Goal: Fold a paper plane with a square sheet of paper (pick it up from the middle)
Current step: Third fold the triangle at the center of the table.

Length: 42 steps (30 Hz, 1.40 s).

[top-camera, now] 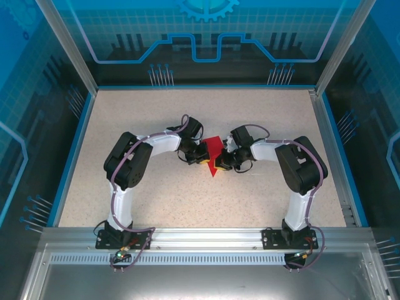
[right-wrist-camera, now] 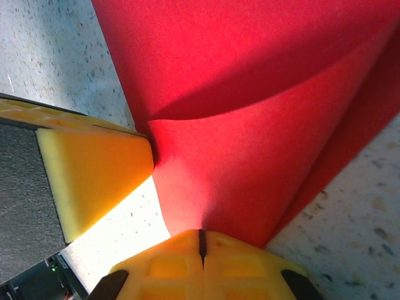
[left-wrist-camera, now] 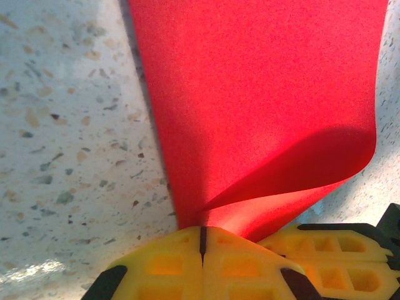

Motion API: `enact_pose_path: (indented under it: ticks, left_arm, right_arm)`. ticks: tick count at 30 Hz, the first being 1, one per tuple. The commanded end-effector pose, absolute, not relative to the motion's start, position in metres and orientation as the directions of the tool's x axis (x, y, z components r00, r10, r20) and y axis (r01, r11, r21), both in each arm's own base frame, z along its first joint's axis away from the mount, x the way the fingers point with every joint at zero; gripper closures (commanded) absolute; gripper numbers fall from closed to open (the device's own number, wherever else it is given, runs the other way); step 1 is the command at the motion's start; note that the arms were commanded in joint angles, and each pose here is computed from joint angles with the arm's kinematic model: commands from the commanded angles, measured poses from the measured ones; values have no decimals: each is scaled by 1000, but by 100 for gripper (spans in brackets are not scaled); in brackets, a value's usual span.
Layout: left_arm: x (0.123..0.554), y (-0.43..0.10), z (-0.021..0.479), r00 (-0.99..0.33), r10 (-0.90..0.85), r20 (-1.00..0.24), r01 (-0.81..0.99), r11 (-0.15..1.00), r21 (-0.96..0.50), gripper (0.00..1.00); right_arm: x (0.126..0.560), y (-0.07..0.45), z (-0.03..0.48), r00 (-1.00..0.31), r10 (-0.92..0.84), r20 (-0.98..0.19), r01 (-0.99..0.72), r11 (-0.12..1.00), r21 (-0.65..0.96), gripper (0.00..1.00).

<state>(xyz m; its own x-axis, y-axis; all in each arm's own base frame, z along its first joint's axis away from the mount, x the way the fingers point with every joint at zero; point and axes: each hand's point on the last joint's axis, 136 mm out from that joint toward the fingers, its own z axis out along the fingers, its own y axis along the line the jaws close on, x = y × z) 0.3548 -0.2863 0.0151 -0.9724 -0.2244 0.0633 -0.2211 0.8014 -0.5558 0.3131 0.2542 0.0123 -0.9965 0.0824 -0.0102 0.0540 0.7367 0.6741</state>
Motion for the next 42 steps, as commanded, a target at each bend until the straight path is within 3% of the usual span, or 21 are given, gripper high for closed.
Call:
enact_pose_path:
  ticks: [1,6,17,25,34,42]
  left_arm:
    - [337,-268,-16,-966,-229,117,-258,860,-441,100]
    - [337,-269,-16,-968,-225,115,-252,861,-442,100]
    - [335,-266,-18,-967,-226,116,-254,869,-424,100]
    - [334,-263,-19,-967,-228,115,-255,874,-413,100]
    - [333,-262,-21,-967,-227,115,-254,877,-408,100]
    - [333,-260,-22,-967,-229,115,-256,881,-398,100]
  right_arm:
    - [330,247,26,-988,144,-53,71,734,675,100]
    - [347,249,34,-986,146,-84,53,741,669,100]
    - [350,215,-12,-967,254,0,209,800,562,100]
    - [373,223,27,-961,268,-69,163,751,640,100]
    - [375,203,-6,-950,312,-28,243,790,563,100]
    - [385,179,-6,-918,395,-45,324,810,489,100]
